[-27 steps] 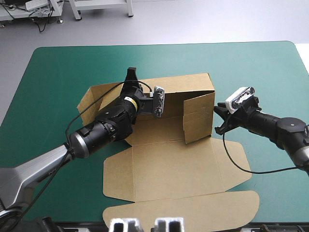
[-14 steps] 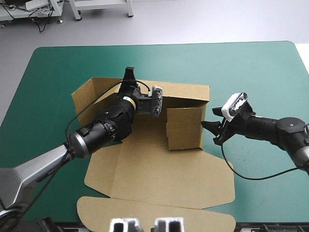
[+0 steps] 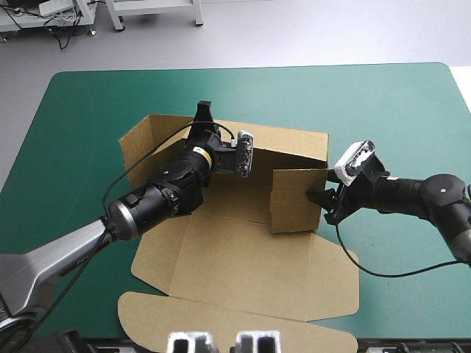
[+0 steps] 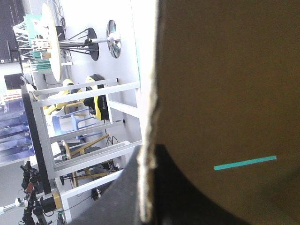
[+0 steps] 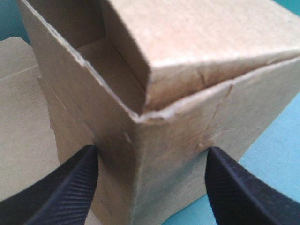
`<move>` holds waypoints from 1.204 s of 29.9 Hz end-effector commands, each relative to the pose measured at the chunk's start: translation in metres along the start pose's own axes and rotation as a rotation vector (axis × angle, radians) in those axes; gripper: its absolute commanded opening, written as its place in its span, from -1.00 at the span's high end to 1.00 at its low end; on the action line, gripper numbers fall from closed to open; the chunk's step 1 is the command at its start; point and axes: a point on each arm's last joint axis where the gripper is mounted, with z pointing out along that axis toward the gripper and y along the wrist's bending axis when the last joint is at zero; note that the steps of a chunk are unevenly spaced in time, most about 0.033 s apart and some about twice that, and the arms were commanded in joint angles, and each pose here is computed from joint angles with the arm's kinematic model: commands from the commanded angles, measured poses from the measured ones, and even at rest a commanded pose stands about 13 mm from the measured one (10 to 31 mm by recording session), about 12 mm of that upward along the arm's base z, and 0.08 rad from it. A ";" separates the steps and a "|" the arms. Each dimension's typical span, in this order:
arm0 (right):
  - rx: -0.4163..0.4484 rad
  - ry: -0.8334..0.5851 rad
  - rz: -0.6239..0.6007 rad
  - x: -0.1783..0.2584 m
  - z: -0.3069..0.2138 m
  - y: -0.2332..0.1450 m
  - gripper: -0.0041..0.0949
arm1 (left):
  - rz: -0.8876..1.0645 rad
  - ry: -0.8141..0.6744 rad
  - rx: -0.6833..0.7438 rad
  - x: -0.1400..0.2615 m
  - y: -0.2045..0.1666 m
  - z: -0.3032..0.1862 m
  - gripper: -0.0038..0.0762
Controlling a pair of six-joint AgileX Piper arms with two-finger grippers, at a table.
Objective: Fold the box
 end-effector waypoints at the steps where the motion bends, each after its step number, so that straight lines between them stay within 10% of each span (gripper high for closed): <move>1: -0.005 -0.022 -0.028 -0.012 0.001 0.005 -0.32 | -0.028 -0.032 -0.088 -0.003 0.022 -0.014 0.93; 12: 0.216 -0.053 -0.056 -0.023 0.011 -0.001 -0.32 | -0.170 0.053 -0.138 -0.008 0.039 0.000 0.93; 30: 0.200 -0.002 0.017 -0.020 0.062 -0.007 -0.30 | -0.247 0.106 -0.072 -0.003 0.033 0.000 0.93; 36: 0.264 -0.004 0.012 -0.022 0.067 -0.008 0.32 | -0.270 0.133 -0.048 -0.001 0.030 0.000 0.93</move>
